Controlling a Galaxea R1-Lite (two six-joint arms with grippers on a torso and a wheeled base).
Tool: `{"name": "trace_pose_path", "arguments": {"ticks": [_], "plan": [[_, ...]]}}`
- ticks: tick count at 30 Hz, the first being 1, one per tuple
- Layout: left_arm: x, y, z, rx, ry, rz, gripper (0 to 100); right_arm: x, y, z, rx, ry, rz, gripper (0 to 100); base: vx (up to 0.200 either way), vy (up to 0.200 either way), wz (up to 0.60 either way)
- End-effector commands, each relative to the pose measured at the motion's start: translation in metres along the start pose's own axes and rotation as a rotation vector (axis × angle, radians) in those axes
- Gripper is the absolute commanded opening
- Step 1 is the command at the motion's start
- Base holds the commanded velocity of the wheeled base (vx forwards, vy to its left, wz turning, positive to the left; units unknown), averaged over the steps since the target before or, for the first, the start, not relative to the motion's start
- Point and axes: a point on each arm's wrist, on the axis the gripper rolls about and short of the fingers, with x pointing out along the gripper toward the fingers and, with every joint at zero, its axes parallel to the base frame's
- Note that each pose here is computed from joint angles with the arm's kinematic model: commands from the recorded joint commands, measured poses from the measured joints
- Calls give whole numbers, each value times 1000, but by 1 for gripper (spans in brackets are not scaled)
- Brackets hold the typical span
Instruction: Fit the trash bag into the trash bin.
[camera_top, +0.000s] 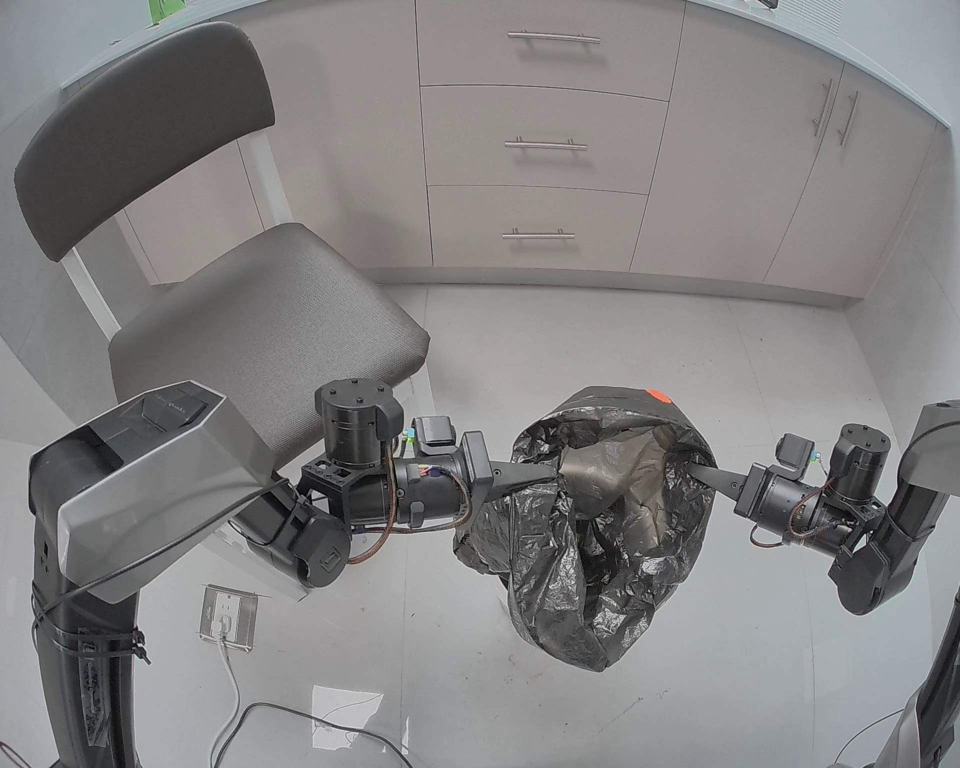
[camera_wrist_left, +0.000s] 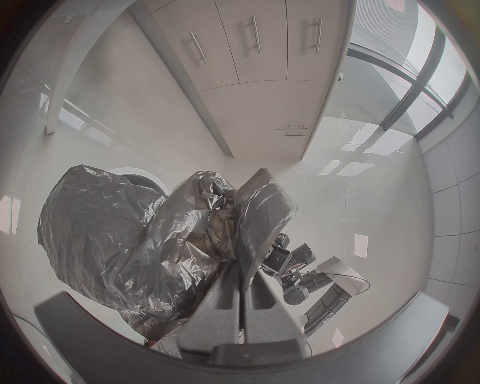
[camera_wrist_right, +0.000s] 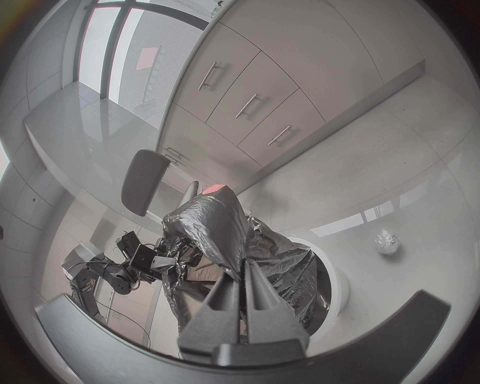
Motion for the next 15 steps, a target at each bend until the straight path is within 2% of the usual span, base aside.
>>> {"name": "trace_pose_path", "arguments": {"ticks": [1, 15], "plan": [[-4, -4, 3, 13, -10, -3, 0, 6, -4, 3, -4, -3, 2, 0, 0, 0, 0], [-12, 9, 9, -4, -34, 20, 0, 30, -10, 12, -23, 30, -32, 0, 0, 0, 0]]}}
